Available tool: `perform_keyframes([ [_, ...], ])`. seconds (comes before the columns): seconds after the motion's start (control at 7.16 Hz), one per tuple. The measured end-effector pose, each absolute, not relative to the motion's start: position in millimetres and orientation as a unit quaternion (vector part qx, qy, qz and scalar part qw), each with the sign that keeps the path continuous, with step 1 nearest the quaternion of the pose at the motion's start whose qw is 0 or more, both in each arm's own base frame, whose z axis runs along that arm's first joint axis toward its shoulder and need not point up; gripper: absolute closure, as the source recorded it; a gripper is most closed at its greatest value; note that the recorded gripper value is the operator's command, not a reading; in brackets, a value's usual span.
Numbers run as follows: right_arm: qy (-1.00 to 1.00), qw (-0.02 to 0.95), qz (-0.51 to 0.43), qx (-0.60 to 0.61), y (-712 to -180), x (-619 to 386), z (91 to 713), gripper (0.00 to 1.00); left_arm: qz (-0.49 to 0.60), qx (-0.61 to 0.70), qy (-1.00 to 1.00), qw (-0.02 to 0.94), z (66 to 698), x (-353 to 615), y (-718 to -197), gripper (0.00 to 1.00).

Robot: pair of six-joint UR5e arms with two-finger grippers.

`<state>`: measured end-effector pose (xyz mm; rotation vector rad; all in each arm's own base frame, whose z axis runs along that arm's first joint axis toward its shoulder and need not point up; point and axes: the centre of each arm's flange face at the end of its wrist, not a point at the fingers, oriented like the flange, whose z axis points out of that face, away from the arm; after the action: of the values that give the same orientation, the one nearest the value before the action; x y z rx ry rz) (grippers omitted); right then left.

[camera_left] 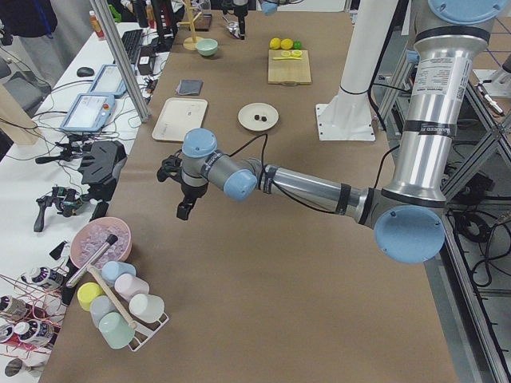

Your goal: Place red cherry on plate

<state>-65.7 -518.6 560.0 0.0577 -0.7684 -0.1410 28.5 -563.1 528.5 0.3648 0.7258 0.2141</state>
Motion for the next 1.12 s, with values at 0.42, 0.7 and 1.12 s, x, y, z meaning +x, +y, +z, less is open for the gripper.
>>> perform_keyframes([
  [0.42,-0.376,0.925,-0.057,0.015,-481.5,52.8,677.2,0.0,0.095,0.152,0.342,0.923,572.5,-6.7,-536.2,0.02],
  [0.7,-0.379,0.925,-0.035,0.013,-469.2,77.6,693.8,0.0,0.089,0.132,0.335,0.929,612.6,-30.1,-520.9,0.02],
  [1.12,-0.386,0.922,-0.009,0.018,-490.0,96.5,658.6,0.0,0.047,0.119,0.345,0.93,634.7,-66.9,-506.3,0.02],
])
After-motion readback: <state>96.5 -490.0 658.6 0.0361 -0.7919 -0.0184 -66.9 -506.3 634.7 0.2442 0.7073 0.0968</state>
